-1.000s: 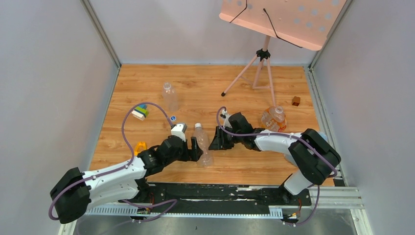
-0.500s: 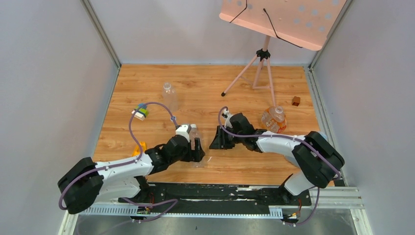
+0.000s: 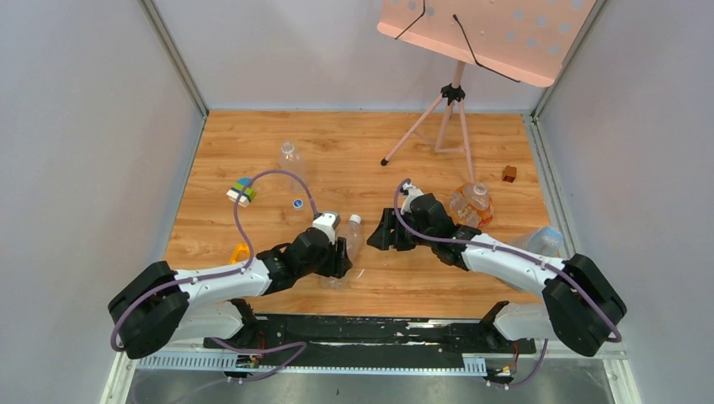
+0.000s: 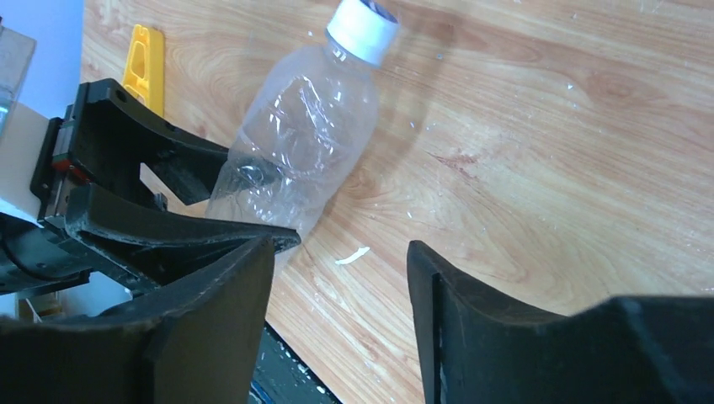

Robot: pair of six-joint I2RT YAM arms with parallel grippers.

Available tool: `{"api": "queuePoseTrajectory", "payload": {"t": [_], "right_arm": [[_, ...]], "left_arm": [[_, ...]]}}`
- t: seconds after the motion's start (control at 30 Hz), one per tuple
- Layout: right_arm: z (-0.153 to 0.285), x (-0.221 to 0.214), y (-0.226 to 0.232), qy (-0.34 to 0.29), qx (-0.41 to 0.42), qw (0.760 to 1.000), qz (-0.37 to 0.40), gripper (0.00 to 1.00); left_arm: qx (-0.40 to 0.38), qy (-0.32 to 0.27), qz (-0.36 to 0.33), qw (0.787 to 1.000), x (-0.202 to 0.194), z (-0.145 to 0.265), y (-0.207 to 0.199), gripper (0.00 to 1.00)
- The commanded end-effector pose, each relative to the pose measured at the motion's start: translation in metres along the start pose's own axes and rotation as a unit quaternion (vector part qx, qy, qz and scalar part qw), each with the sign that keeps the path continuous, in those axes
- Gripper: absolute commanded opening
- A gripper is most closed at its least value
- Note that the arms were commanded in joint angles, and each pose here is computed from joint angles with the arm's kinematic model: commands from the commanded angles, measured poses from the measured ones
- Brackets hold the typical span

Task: Unscrew the bottle caps
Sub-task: Pick up the plastic bottle at the center of the board.

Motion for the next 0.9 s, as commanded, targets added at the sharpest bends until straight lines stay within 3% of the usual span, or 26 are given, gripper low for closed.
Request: {"api": "queuePoseTrajectory", "payload": {"t": [0.0,0.13,0.3,0.57,0.67,0.87], "right_arm": [[0.018,0.02,0.011,-0.049,0.024,0.998,0.012,0.65],[0.038,0.037,0.014,-0.071,0.07,0.995,0.001,0.72],[0.067,0.055,0.018,-0.094,0.142,0.985,-0.002,0.74],[0.093,0.069,0.042,-0.118,0.216,0.969,0.015,0.75],[0.093,0.069,0.043,-0.119,0.221,0.968,0.012,0.72],[0.086,0.059,0.041,-0.084,0.239,0.967,0.002,0.58]], "left_arm": [[-0.096,-0.032,-0.073,0.992,0.019,0.015,-0.024,0.52],[-0.157,-0.05,-0.132,0.978,0.026,0.039,-0.033,0.51],[-0.21,-0.076,-0.19,0.956,0.033,0.065,-0.04,0.52],[-0.281,-0.059,-0.227,0.931,0.032,0.087,-0.054,0.52],[-0.307,-0.048,-0.237,0.921,0.031,0.09,-0.06,0.52],[-0.321,-0.034,-0.241,0.915,0.028,0.091,-0.063,0.5]]}}
Point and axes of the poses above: each gripper's point midway between its finger pads, its own z axis back along the fingers, its own y axis along the line the jaws close on, x = y × z, the point moved 7 cm from there along z, back along the fingers, and after that the axes turned 11 degrees about z, right-handed, at the moved point
